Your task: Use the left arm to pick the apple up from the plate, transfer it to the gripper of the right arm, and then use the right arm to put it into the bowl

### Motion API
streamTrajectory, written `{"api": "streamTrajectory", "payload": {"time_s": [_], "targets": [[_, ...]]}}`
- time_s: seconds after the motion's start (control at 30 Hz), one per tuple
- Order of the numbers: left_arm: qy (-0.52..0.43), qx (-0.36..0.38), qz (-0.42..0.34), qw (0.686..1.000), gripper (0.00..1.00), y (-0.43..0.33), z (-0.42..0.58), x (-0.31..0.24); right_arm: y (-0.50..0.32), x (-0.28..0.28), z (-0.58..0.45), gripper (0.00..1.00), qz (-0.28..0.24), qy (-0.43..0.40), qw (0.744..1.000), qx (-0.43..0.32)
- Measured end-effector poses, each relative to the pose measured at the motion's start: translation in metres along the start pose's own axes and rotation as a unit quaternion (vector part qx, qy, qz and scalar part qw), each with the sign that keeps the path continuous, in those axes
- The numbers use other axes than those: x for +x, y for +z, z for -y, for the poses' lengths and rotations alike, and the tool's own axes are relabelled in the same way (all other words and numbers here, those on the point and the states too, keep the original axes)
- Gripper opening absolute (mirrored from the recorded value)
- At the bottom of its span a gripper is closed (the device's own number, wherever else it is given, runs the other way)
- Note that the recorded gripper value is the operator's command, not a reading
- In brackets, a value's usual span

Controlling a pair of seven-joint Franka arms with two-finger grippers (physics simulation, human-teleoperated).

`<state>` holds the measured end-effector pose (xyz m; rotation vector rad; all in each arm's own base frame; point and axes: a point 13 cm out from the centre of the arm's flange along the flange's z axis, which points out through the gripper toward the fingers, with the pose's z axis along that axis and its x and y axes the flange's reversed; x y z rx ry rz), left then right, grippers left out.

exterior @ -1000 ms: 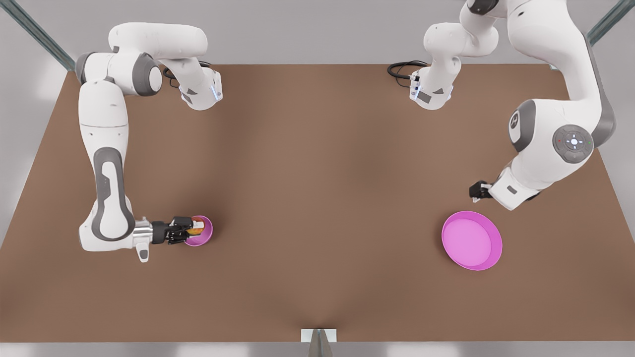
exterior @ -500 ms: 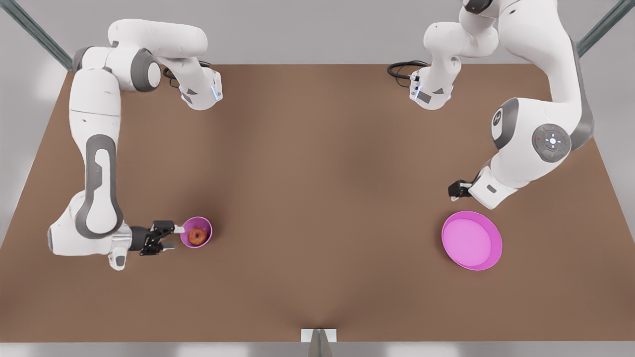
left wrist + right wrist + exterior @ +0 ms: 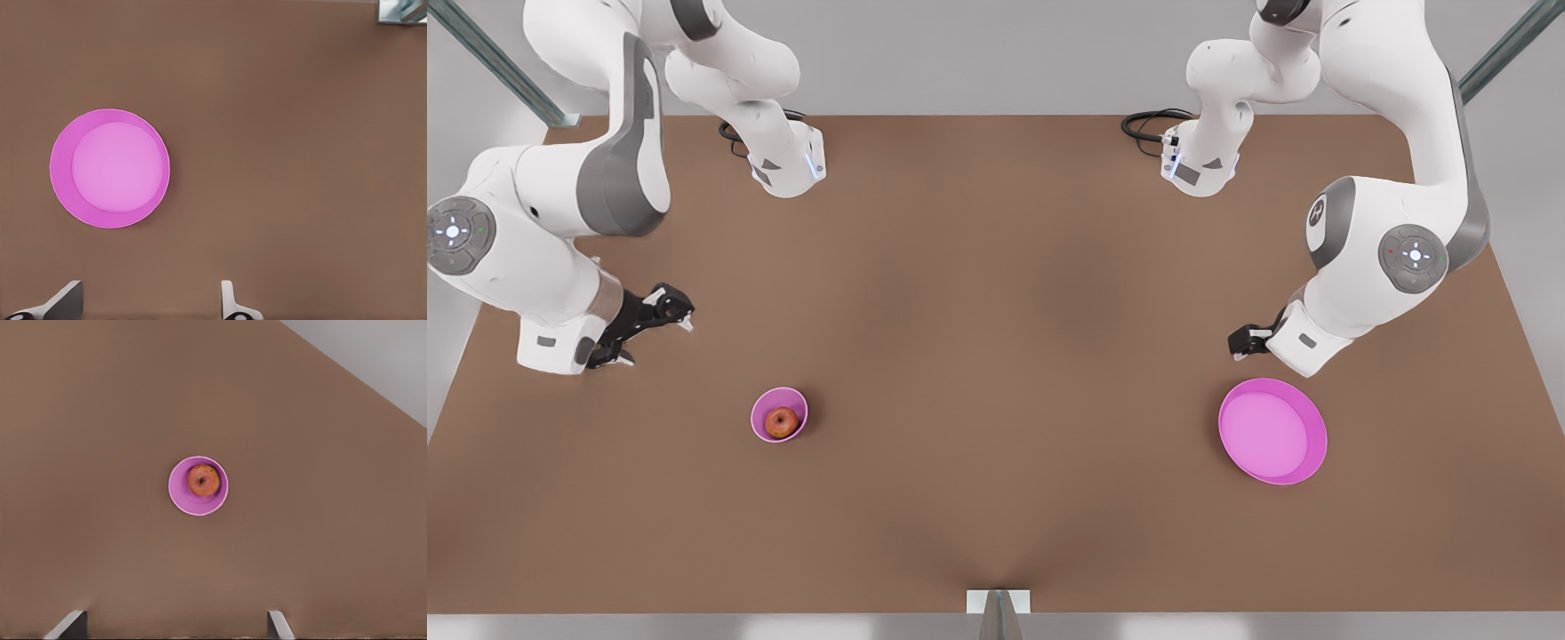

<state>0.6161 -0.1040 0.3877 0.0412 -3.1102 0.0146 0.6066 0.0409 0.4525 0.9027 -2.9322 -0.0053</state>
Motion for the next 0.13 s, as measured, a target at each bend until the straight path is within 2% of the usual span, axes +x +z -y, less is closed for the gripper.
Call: {"api": "streamTrajectory", "payload": {"time_s": [0.13], "targets": [[-0.004,0.0,0.0,1.0,1.0,0.0,0.0,0.0,0.005,0.027,0.002,1.0,-0.009,0.062,0.998,0.004]]}}
